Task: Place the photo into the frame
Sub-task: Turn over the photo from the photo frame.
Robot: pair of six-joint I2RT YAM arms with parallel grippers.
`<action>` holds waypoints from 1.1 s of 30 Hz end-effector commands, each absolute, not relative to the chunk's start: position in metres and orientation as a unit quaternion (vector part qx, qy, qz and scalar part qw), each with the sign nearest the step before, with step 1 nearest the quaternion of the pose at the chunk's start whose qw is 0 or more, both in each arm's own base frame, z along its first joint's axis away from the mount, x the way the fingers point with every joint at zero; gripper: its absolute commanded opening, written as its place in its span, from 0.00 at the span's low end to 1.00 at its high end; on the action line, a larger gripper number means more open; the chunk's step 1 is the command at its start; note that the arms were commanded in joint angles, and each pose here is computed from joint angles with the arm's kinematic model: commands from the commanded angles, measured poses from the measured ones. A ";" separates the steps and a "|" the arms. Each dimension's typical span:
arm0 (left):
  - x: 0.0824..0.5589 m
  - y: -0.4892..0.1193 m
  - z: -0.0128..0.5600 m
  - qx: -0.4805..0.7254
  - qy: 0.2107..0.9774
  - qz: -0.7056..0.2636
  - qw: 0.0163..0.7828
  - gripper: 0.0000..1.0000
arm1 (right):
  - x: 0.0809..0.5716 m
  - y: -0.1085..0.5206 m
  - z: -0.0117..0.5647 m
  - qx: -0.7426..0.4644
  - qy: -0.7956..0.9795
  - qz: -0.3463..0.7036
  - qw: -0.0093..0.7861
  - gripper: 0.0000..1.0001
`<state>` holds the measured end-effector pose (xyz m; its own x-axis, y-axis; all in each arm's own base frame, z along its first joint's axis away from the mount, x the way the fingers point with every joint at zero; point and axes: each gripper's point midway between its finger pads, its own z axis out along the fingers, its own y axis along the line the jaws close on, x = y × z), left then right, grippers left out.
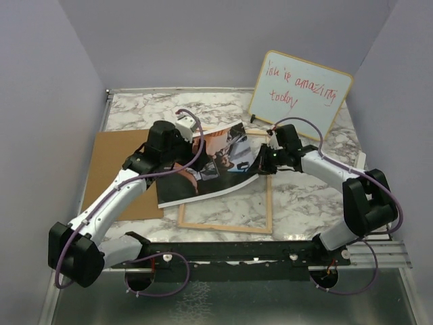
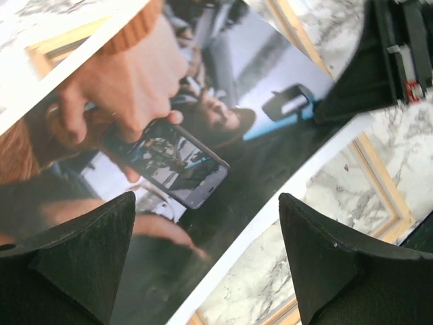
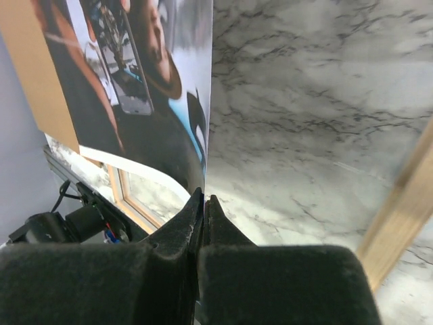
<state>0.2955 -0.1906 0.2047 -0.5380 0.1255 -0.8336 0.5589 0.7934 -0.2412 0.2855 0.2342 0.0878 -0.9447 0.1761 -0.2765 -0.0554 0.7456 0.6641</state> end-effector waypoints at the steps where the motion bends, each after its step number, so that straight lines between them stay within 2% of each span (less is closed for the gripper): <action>1: 0.293 -0.223 0.198 0.300 0.806 -0.224 0.458 0.87 | 0.289 0.231 0.098 0.025 0.919 0.366 0.145 0.01; 10: 0.277 -0.288 0.175 0.383 0.789 -0.192 0.441 0.89 | 0.297 0.227 0.105 0.049 0.921 0.368 0.115 0.01; 18: 0.241 -0.323 0.149 0.419 0.770 -0.218 0.429 0.91 | 0.295 0.236 0.139 0.101 0.893 0.434 0.065 0.01; 22: 0.237 -0.321 0.128 0.419 0.781 -0.197 0.418 0.90 | 0.297 0.237 0.155 0.108 0.886 0.448 0.057 0.00; 29: 0.262 -0.284 0.114 0.378 0.797 -0.074 0.466 0.88 | 0.296 0.238 0.173 0.107 0.874 0.472 0.043 0.01; 33: 0.266 -0.271 0.113 0.366 0.796 -0.050 0.480 0.87 | 0.294 0.239 0.180 0.109 0.866 0.487 0.035 0.01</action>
<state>0.2487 -0.2882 0.1025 -0.3033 0.5480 -0.7795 0.7283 0.6608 0.1812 0.3031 0.2362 0.1616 -0.9701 0.2420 -0.0171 0.1243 0.5562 0.8217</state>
